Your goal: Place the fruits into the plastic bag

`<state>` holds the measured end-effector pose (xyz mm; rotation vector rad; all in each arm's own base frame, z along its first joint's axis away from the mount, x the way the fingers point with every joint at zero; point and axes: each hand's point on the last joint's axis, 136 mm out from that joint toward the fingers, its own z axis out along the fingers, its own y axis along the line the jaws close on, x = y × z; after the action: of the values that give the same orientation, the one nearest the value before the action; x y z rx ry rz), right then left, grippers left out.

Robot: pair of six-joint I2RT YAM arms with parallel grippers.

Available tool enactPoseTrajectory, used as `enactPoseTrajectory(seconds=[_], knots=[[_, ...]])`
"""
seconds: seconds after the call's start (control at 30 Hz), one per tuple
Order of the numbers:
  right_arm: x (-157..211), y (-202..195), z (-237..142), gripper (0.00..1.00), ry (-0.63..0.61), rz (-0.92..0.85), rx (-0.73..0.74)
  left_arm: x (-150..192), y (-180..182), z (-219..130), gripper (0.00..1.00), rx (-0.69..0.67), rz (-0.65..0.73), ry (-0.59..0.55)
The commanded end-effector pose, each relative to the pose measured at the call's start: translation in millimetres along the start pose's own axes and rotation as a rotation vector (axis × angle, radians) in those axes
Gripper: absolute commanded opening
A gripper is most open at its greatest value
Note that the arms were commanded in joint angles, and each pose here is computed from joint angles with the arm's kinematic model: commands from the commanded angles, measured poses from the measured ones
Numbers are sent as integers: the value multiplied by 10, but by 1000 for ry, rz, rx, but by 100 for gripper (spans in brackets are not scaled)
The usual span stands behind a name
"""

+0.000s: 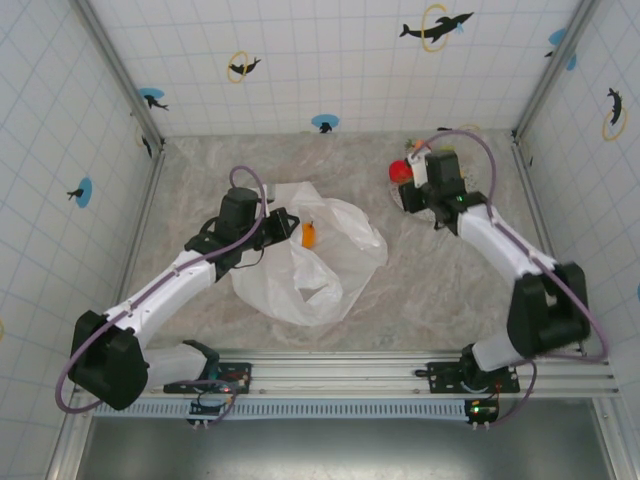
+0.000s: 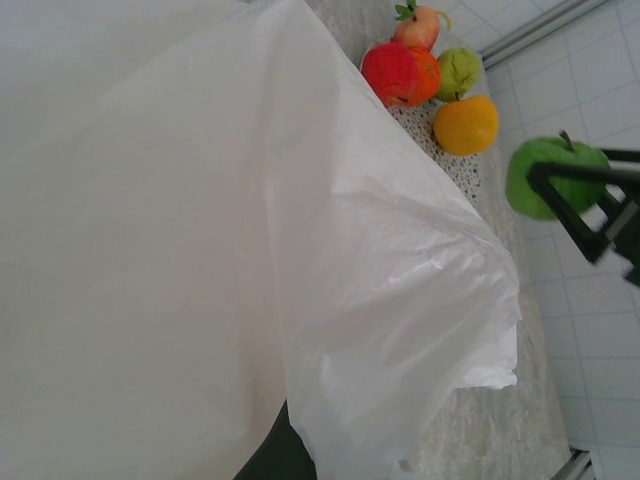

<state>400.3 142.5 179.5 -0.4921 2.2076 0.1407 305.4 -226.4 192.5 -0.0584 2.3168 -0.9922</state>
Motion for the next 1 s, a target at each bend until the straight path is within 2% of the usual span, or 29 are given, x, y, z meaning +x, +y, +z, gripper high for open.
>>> enactPoseTrajectory(seconds=[0.0,0.27,0.5,0.77,0.97], knots=[[45,598,-290,60,-103,14,-243,-34,-41,-68,0,18,-6,-18],[208,1413,-882,59,-220,-97,-433,-1,-4,-35,0,8,-18,-2],[331,1969,-1010,59,-279,-183,-554,-19,-13,-18,0,9,-25,-1],[573,2248,-600,59,-235,-173,-573,-15,-72,-32,0,30,-10,9],[629,2372,-306,59,-242,-139,-524,-2,-146,-56,0,67,-3,20]])
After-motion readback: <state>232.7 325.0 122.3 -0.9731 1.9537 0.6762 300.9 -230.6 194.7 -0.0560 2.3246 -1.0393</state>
